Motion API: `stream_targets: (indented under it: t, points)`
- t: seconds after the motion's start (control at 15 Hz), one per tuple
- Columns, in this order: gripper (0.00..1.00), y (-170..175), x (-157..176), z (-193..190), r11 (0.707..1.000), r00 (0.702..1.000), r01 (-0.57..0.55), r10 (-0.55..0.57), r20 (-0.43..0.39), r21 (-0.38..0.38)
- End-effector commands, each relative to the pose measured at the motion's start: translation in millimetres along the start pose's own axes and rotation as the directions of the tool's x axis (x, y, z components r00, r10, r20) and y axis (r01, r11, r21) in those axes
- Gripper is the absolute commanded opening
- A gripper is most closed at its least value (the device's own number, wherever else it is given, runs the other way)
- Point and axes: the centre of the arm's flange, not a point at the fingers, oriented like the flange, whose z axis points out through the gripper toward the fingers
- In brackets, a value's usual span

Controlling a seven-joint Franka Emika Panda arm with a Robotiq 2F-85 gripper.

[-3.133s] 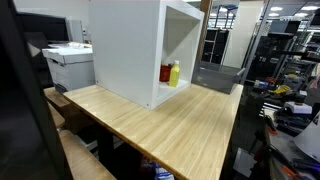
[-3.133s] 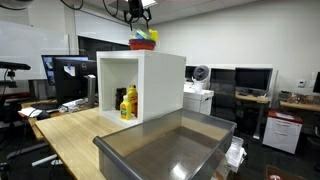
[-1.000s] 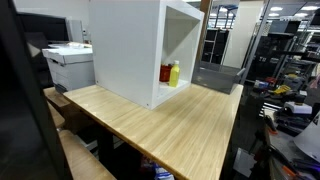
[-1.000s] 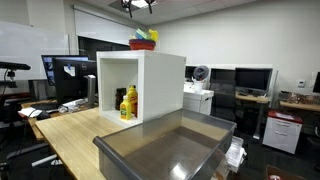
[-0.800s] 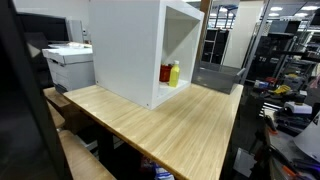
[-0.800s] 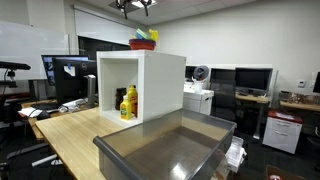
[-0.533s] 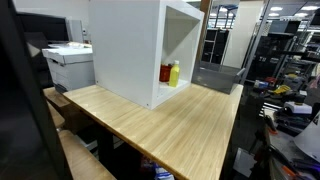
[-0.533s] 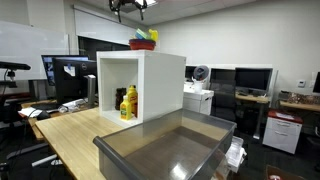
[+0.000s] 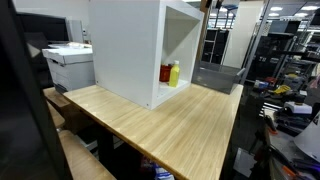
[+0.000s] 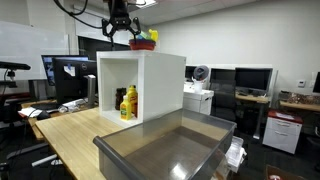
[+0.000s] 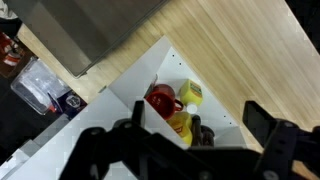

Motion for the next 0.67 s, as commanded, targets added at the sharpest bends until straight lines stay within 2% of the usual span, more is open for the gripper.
stream_targets:
  t: [0.0,0.2,0.6]
  points:
    - [1.0,-33,-13,29,1.0,1.0,-0.016,0.016,-0.005,-0.004]
    - [1.0,-49,-26,30,1.0,1.0,-0.013,0.012,0.014,0.016]
    - [1.0,-65,-45,19,0.999,0.999,-0.043,0.044,-0.011,0.002]
